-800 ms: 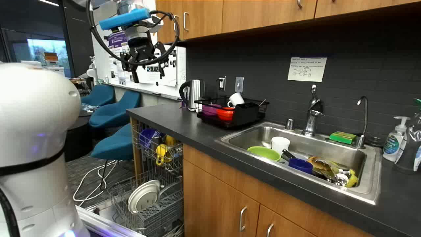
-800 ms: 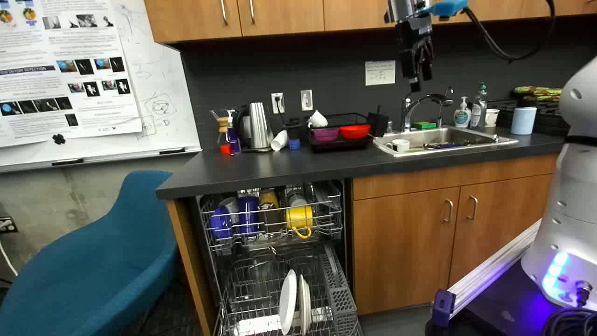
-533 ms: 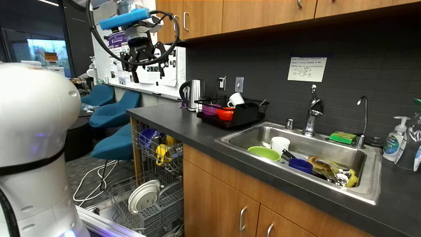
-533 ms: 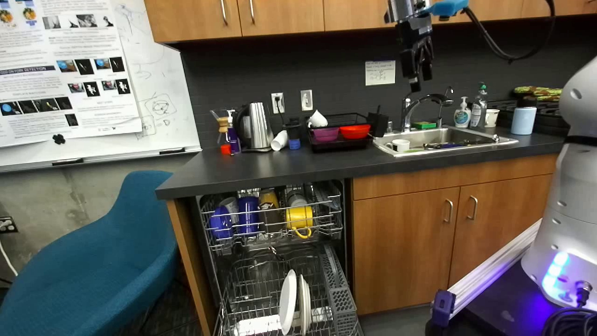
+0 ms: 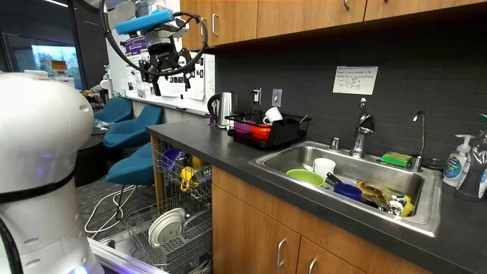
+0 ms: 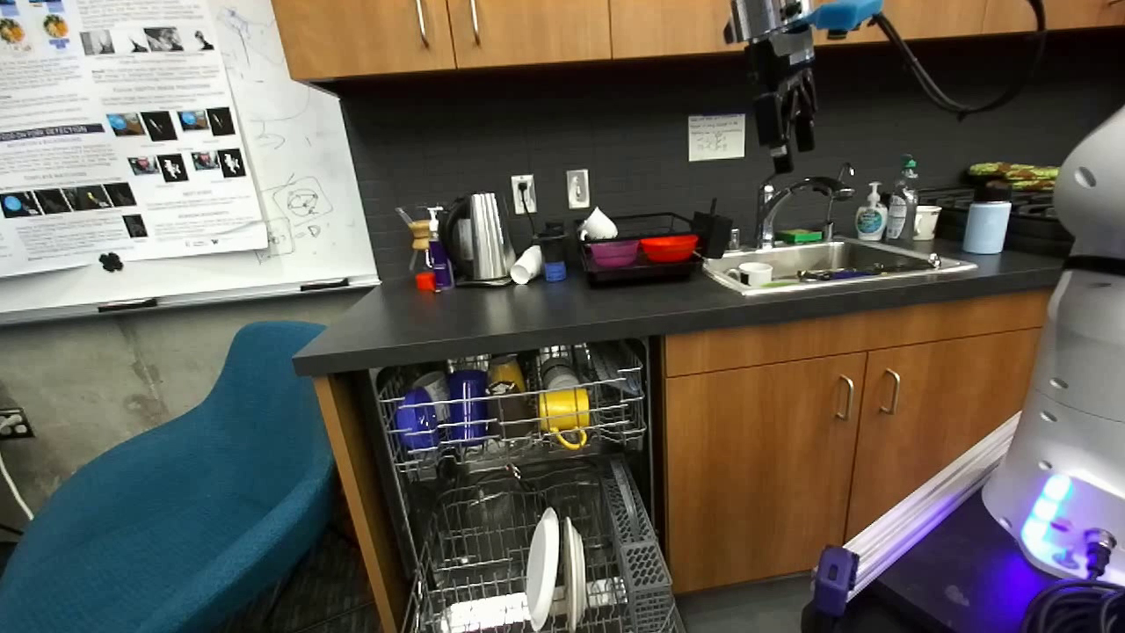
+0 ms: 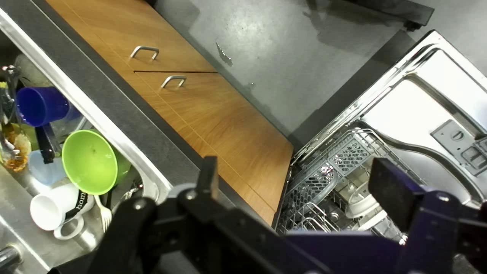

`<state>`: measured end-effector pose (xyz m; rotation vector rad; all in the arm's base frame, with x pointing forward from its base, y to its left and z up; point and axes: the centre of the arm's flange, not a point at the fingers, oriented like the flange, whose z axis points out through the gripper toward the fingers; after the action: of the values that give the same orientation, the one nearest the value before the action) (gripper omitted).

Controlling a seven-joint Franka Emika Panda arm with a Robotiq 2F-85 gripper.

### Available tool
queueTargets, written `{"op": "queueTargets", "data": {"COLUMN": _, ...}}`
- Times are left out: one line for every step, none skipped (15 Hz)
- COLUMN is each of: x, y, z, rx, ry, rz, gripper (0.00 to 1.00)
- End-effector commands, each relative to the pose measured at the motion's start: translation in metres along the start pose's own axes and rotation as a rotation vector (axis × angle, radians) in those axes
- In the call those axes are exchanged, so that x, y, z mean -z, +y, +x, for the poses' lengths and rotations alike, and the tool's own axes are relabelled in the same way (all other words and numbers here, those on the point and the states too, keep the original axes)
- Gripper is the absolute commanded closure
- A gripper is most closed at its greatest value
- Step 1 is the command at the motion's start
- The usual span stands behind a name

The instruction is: Pull the top rack of the dishwasher out

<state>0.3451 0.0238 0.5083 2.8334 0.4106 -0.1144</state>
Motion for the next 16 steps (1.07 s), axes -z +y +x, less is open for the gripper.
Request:
{"op": "queueTargets", "data": {"x": 0.0, "y": 0.0, "z": 0.0, "rx": 0.0, "ry": 0.0, "rz": 0.0, "gripper": 0.0}}
{"op": "queueTargets", "data": {"x": 0.0, "y": 0.0, "z": 0.0, "rx": 0.0, "ry": 0.0, "rz": 0.0, "gripper": 0.0}}
{"op": "queueTargets", "data": {"x": 0.0, "y": 0.0, "z": 0.0, "rx": 0.0, "ry": 0.0, "rz": 0.0, "gripper": 0.0}}
{"op": "queueTargets", "data": {"x": 0.0, "y": 0.0, "z": 0.0, "rx": 0.0, "ry": 0.0, "rz": 0.0, "gripper": 0.0}}
{"op": "queueTargets", "data": {"x": 0.0, "y": 0.0, "z": 0.0, "rx": 0.0, "ry": 0.0, "rz": 0.0, "gripper": 0.0}}
{"op": "queueTargets", "data": {"x": 0.0, "y": -0.008, "z": 0.001, "rx": 0.01, "ry": 0.006, "rz": -0.009, "gripper": 0.0}}
{"op": "queueTargets", "data": {"x": 0.001, "y": -0.021, "z": 0.003, "rx": 0.035, "ry": 0.013, "rz": -0.017, "gripper": 0.0}}
{"op": "queueTargets", "data": {"x": 0.0, "y": -0.038, "z": 0.006, "rx": 0.072, "ry": 0.018, "rz": -0.021, "gripper": 0.0}}
{"op": "queueTargets", "data": {"x": 0.0, "y": -0.053, "z": 0.008, "rx": 0.103, "ry": 0.022, "rz": -0.027, "gripper": 0.0}}
{"op": "queueTargets", "data": {"x": -0.001, "y": -0.074, "z": 0.01, "rx": 0.146, "ry": 0.032, "rz": -0.043, "gripper": 0.0}}
{"op": "queueTargets", "data": {"x": -0.001, "y": -0.094, "z": 0.012, "rx": 0.185, "ry": 0.045, "rz": -0.06, "gripper": 0.0}}
{"op": "queueTargets", "data": {"x": 0.001, "y": -0.113, "z": 0.012, "rx": 0.224, "ry": 0.058, "rz": -0.081, "gripper": 0.0}}
{"op": "queueTargets", "data": {"x": 0.0, "y": -0.133, "z": 0.015, "rx": 0.257, "ry": 0.075, "rz": -0.103, "gripper": 0.0}}
{"op": "queueTargets", "data": {"x": 0.001, "y": -0.151, "z": 0.016, "rx": 0.287, "ry": 0.096, "rz": -0.12, "gripper": 0.0}}
{"op": "queueTargets", "data": {"x": 0.0, "y": -0.17, "z": 0.019, "rx": 0.318, "ry": 0.122, "rz": -0.135, "gripper": 0.0}}
{"op": "queueTargets", "data": {"x": 0.001, "y": -0.187, "z": 0.019, "rx": 0.355, "ry": 0.145, "rz": -0.143, "gripper": 0.0}}
